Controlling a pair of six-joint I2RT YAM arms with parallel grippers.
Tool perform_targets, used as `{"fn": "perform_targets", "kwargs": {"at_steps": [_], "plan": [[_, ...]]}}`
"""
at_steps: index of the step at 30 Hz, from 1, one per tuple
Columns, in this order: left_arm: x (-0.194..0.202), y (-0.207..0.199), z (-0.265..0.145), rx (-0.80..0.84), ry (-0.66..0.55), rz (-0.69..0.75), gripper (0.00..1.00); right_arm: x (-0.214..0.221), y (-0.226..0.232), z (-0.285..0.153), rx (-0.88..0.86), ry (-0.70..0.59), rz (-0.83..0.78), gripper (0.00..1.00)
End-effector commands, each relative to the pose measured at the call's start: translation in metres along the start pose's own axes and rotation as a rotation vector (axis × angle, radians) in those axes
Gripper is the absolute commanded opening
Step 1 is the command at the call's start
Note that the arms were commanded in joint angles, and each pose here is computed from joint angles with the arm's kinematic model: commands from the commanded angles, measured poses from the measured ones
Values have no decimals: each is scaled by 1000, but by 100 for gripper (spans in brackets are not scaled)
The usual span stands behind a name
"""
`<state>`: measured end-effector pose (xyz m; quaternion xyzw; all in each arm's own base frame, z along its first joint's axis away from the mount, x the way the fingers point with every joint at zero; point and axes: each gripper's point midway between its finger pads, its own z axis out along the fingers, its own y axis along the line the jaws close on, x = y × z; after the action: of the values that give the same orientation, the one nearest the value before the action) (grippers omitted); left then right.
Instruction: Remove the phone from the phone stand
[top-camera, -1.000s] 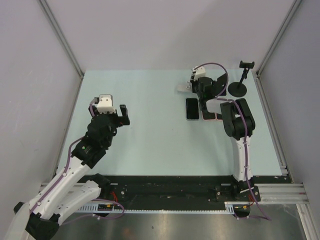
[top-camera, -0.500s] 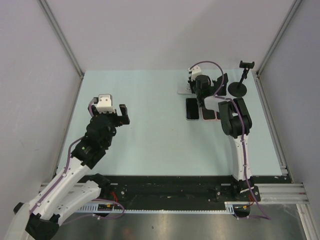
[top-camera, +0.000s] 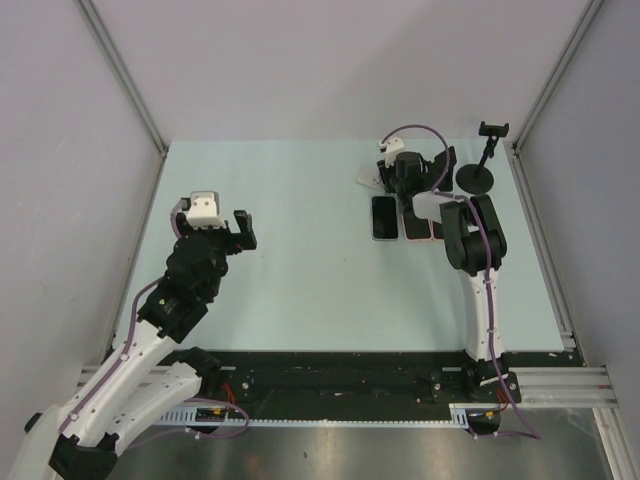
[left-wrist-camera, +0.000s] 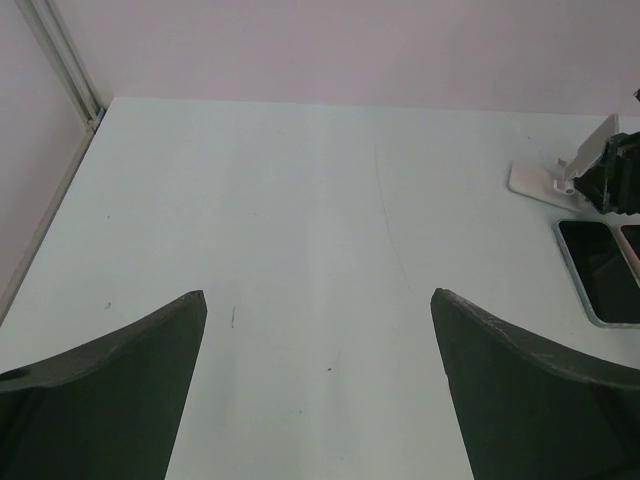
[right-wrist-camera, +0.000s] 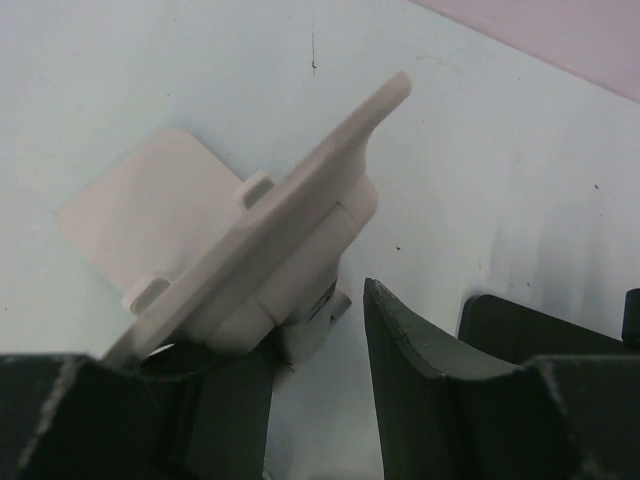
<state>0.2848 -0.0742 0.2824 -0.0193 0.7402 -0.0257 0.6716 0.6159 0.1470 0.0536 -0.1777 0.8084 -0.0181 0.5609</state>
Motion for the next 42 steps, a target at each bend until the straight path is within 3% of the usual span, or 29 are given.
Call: {"fn": "perform_targets", "kwargs": {"at_steps": [1,8,27,36,42], "plan": [[-7,2,-1,-1,-32,4,99,-12,-18,-16,-4,3,7,45],[-8,3,-3,3,-38,0,99,-14,-29,-26,-1,9,-18,53],[-9,2,-3,6,-41,2,99,-35,-50,-53,53,-2,25,54],[-15,3,-8,14,-63,-19,100,-51,-51,-102,47,36,112,59],[-26,9,-17,10,-106,-54,100,-80,-68,-164,127,7,257,71]]}}
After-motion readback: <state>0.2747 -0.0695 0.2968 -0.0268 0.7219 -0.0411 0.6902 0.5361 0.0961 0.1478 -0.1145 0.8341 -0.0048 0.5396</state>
